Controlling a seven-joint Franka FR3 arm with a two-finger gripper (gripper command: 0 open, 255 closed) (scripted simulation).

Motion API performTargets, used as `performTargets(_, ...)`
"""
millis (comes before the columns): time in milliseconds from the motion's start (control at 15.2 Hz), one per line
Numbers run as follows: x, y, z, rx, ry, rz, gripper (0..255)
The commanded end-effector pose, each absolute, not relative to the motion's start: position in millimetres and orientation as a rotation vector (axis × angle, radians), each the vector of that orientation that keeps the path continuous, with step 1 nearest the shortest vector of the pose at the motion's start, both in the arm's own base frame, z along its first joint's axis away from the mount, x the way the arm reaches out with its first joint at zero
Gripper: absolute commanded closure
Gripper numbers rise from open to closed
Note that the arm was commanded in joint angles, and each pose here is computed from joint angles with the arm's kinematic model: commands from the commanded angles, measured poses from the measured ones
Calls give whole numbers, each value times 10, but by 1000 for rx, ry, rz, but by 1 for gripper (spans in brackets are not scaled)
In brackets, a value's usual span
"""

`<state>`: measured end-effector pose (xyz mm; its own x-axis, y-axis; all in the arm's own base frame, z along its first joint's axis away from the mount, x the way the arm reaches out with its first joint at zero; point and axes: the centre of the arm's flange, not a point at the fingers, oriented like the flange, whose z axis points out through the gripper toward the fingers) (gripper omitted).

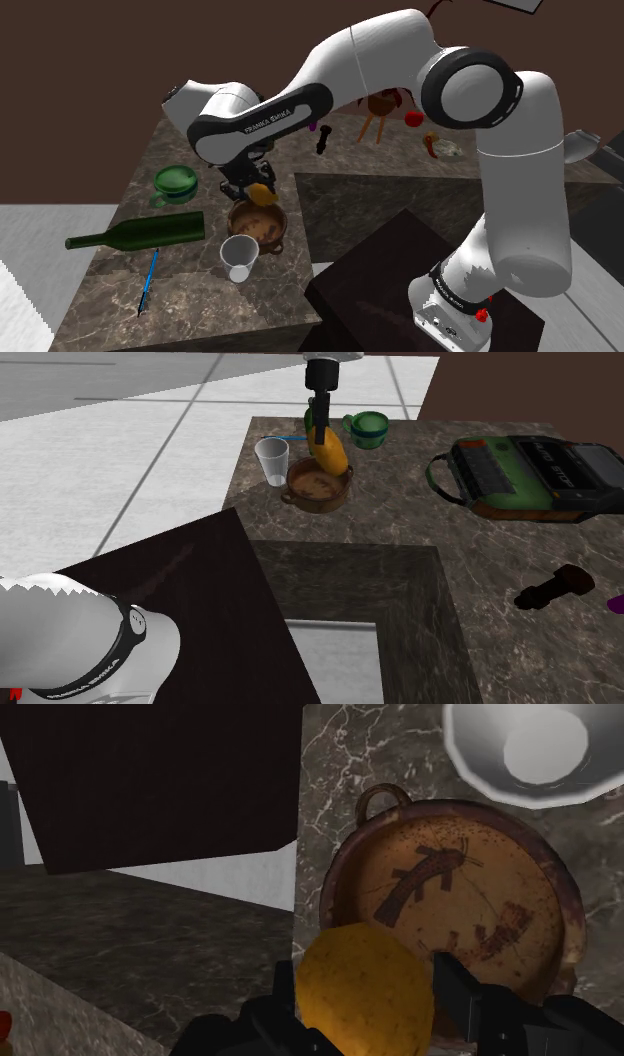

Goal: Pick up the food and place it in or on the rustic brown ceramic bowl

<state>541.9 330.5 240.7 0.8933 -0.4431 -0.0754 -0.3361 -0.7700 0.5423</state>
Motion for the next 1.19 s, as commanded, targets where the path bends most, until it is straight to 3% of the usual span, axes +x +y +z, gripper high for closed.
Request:
performTargets(0, 5193, 3460, 2420, 2523, -563, -269, 255)
performTargets(1122, 5193, 3460, 1648, 2523, -563, -269, 255)
